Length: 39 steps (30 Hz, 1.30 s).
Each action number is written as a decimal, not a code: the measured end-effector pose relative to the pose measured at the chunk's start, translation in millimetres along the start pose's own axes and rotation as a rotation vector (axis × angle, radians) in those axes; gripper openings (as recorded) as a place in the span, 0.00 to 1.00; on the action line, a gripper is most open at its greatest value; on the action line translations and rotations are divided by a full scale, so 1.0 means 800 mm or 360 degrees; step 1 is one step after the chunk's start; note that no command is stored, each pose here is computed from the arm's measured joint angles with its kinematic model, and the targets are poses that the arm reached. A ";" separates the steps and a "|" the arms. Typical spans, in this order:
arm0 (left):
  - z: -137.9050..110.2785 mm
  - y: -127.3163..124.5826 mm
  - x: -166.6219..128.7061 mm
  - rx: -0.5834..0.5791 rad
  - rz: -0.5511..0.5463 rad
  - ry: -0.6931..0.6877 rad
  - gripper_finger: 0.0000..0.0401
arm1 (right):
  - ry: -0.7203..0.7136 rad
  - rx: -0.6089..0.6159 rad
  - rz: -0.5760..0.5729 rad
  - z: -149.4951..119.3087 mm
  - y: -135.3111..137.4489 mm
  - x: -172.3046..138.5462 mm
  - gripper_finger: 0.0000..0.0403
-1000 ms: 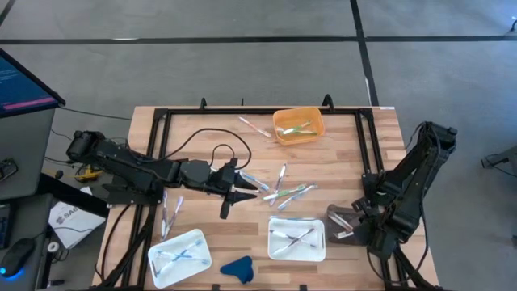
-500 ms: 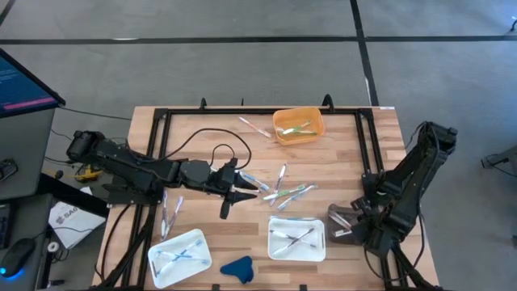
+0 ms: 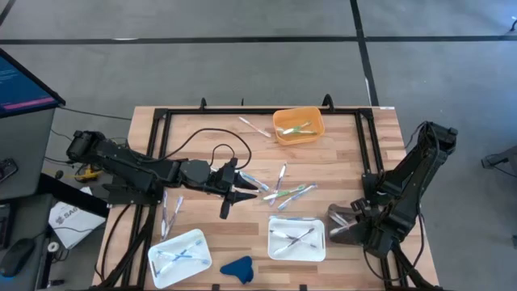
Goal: Pick & Place Toothbrushes
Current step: Put the orange toothbrush into the black bin
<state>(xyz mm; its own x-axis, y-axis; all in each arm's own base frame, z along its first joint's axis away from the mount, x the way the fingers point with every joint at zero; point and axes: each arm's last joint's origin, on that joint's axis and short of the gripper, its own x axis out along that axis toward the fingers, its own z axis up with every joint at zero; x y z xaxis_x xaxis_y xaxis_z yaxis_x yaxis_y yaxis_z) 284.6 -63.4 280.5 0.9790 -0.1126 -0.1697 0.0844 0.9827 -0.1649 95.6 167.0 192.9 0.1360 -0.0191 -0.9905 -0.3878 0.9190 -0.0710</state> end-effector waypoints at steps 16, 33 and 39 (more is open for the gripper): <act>0.000 0.000 0.000 0.0000 0.0000 0.0000 0.26 | -0.0091 0.0001 0.0051 0.018 0.001 -0.021 0.28; 0.000 -0.002 0.000 0.0001 -0.0009 0.0002 0.26 | -0.0350 0.0050 0.0079 0.058 -0.017 -0.042 0.28; 0.000 -0.002 0.000 0.0001 -0.0010 0.0002 0.26 | -0.0481 0.0155 0.0126 0.076 -0.027 -0.043 0.28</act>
<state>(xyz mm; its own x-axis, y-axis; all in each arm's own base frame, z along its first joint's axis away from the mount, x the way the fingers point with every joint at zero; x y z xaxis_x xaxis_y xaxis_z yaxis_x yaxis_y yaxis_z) 284.2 -65.3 280.5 0.9782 -0.1191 -0.1699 0.0909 0.9821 -0.1652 154.6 171.5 235.6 0.3793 0.1584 -0.9116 -0.3208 0.9466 0.0310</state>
